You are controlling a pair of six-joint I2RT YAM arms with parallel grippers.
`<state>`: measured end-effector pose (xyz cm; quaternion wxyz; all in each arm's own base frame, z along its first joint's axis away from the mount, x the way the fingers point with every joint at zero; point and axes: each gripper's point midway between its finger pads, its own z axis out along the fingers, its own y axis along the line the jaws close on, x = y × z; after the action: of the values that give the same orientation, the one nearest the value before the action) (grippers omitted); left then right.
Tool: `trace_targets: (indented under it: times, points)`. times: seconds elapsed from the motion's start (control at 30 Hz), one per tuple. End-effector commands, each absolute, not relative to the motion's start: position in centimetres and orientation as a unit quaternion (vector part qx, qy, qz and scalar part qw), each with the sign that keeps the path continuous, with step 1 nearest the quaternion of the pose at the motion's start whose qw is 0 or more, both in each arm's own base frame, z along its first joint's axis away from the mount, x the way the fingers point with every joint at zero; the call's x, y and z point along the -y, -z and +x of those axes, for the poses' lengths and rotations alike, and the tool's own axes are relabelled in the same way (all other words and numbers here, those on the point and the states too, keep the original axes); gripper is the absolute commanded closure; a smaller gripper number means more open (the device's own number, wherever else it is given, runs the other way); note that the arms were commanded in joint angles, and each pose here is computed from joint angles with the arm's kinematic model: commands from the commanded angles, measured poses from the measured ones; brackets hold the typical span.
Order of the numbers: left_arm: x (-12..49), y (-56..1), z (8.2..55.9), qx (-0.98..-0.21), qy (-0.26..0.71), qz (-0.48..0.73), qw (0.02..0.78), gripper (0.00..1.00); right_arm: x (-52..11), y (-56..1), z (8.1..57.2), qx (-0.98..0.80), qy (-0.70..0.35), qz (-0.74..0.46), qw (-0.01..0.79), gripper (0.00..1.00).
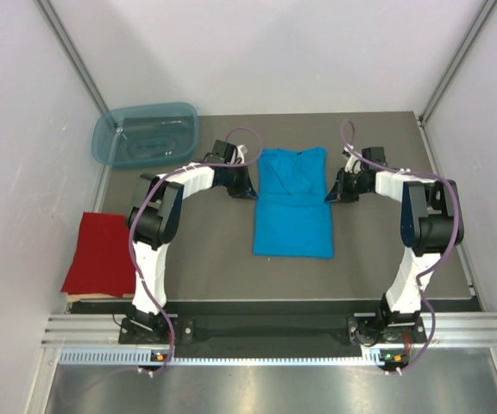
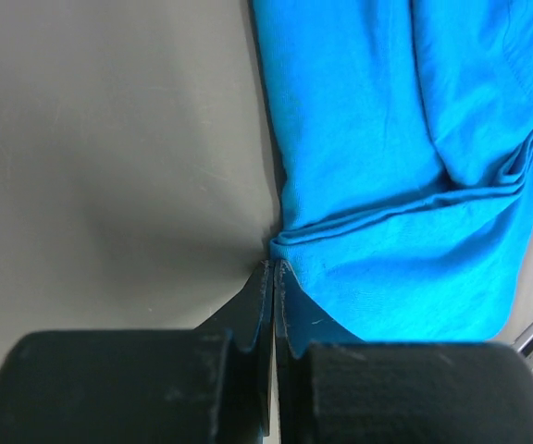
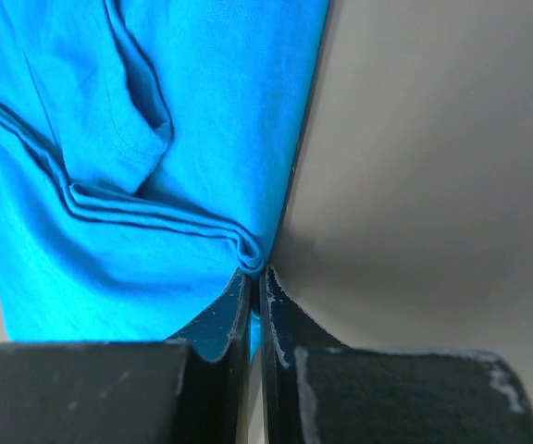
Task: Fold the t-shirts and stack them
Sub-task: Fold the tshirt
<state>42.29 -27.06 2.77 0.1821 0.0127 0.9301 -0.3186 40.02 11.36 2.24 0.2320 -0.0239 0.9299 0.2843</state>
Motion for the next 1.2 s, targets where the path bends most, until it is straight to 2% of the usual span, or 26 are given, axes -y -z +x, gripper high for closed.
trace_targets:
  times: [0.0, 0.13, 0.2, 0.23, 0.27, 0.3, 0.33, 0.37, 0.43, 0.47, 0.57, 0.67, 0.87, 1.0, 1.17]
  points:
    - [26.4, -2.5, 43.2, -0.932, 0.298, -0.006, 0.207, 1.0, -9.8, -2.3, 40.9, -0.928, -0.26, -0.008, 0.266, 1.0]
    - [25.9, -2.8, 43.5, -0.934, 0.286, -0.019, 0.214, 1.0, -9.6, -1.9, 41.0, -0.932, -0.253, -0.001, 0.26, 0.99]
    - [26.5, -3.8, 43.6, -0.927, 0.304, -0.012, 0.218, 1.0, -9.5, -2.5, 41.3, -0.931, -0.249, 0.006, 0.267, 0.95]
    - [26.8, -4.3, 43.6, -0.925, 0.313, -0.009, 0.217, 1.0, -9.3, -2.8, 41.4, -0.931, -0.245, 0.011, 0.269, 0.92]
    - [27.2, -4.9, 43.3, -0.922, 0.327, -0.003, 0.208, 0.99, -9.0, -3.1, 41.6, -0.932, -0.237, 0.018, 0.274, 0.82]
    - [27.6, -6.2, 43.7, -0.917, 0.335, 0.003, 0.216, 0.81, -9.0, -3.6, 41.7, -0.931, -0.236, 0.031, 0.275, 0.76]
    - [27.6, -6.8, 43.6, -0.917, 0.336, 0.004, 0.215, 0.77, -8.7, -4.4, 41.5, -0.932, -0.232, 0.044, 0.275, 0.7]
    - [27.3, -7.1, 43.4, -0.921, 0.326, 0.0, 0.211, 0.74, -8.3, -4.6, 41.4, -0.935, -0.217, 0.061, 0.273, 0.57]
    - [26.7, -8.7, 43.5, -0.923, 0.311, 0.001, 0.225, 0.62, -8.0, -5.5, 40.1, -0.938, -0.211, 0.103, 0.256, 0.47]
    - [26.2, -9.0, 43.4, -0.926, 0.302, -0.001, 0.226, 0.6, -7.6, -5.0, 39.0, -0.941, -0.199, 0.126, 0.242, 0.41]
    - [25.1, -9.3, 41.2, -0.939, 0.28, -0.004, 0.199, 0.58, -7.3, -5.6, 35.8, -0.937, -0.188, 0.198, 0.217, 0.38]
    - [23.8, -8.5, 38.0, -0.949, 0.26, -0.017, 0.177, 0.58, -7.0, -3.6, 30.1, -0.932, -0.163, 0.28, 0.159, 0.38]
    - [22.7, -7.5, 30.4, -0.949, 0.275, -0.018, 0.152, 0.57, -7.2, -4.1, 23.8, -0.908, -0.152, 0.363, 0.142, 0.42]
    - [23.6, -7.1, 25.5, -0.941, 0.31, -0.03, 0.128, 0.56, -8.2, -4.7, 22.0, -0.885, -0.174, 0.408, 0.144, 0.43]
    - [24.6, -6.1, 22.6, -0.938, 0.322, -0.036, 0.121, 0.55, -10.2, -4.4, 21.3, -0.867, -0.203, 0.424, 0.165, 0.44]
